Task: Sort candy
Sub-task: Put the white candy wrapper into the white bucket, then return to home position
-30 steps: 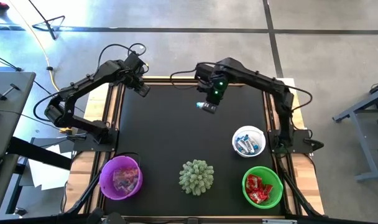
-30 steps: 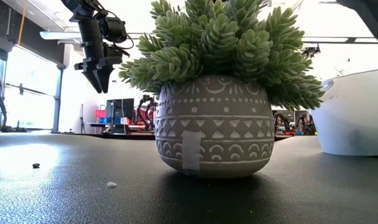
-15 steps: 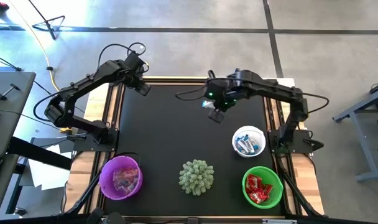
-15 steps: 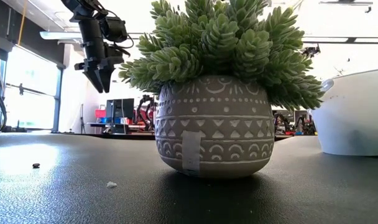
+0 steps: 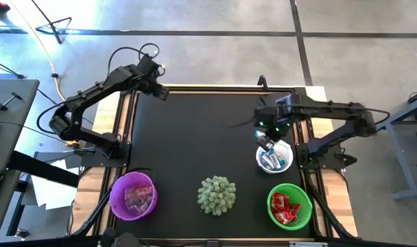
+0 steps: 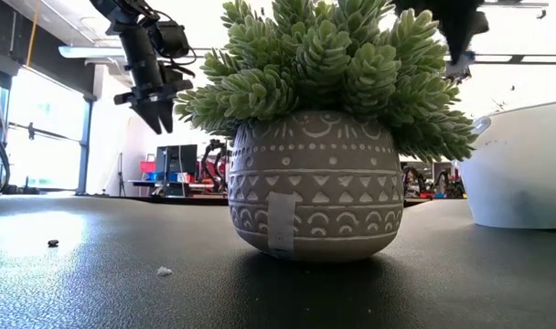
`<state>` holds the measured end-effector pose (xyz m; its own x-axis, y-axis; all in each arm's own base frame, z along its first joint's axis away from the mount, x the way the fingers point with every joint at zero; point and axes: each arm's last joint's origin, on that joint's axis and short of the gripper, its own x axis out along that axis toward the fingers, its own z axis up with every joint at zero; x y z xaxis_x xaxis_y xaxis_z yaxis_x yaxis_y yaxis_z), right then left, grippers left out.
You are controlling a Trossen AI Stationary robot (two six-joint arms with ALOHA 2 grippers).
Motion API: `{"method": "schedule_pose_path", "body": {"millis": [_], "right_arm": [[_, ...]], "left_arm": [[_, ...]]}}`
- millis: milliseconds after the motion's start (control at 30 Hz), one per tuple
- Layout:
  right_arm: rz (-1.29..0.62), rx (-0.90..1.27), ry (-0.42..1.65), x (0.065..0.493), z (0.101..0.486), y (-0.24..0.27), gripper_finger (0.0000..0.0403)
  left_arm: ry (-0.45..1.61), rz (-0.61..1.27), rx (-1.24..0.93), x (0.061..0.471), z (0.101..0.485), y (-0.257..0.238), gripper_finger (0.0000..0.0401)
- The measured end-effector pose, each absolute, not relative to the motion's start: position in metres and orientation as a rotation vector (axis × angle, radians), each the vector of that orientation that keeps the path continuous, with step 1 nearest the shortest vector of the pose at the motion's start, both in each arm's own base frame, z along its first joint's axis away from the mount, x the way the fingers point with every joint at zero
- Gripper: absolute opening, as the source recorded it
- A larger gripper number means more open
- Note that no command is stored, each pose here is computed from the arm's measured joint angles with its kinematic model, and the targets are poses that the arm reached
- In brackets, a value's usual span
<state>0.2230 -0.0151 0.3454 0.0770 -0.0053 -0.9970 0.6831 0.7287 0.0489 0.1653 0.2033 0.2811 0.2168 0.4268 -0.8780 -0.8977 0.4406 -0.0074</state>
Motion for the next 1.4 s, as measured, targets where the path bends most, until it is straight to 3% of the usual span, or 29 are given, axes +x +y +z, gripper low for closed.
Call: {"method": "schedule_pose_path", "body": {"millis": [300, 567, 1000, 1400], "right_arm": [[-0.642, 0.647, 1.543, 0.193, 0.3, 0.0, 0.0003], [-0.54, 0.682, 1.64, 0.189, 0.275, 0.008, 0.0004], [-0.509, 0.613, 1.595, 0.19, 0.274, 0.006, 0.0115], [-0.588, 0.469, 1.549, 0.19, 0.274, 0.002, 0.0126]], "left_arm": [[0.839, 1.025, -0.676, 0.17, 0.284, 0.207, 0.0131], [0.807, 0.974, -0.752, 0.174, 0.284, 0.204, 0.0131], [0.805, 0.92, -0.737, 0.188, 0.285, 0.192, 0.0131], [0.669, 0.718, -0.742, 0.22, 0.294, 0.174, 0.0131]]}}
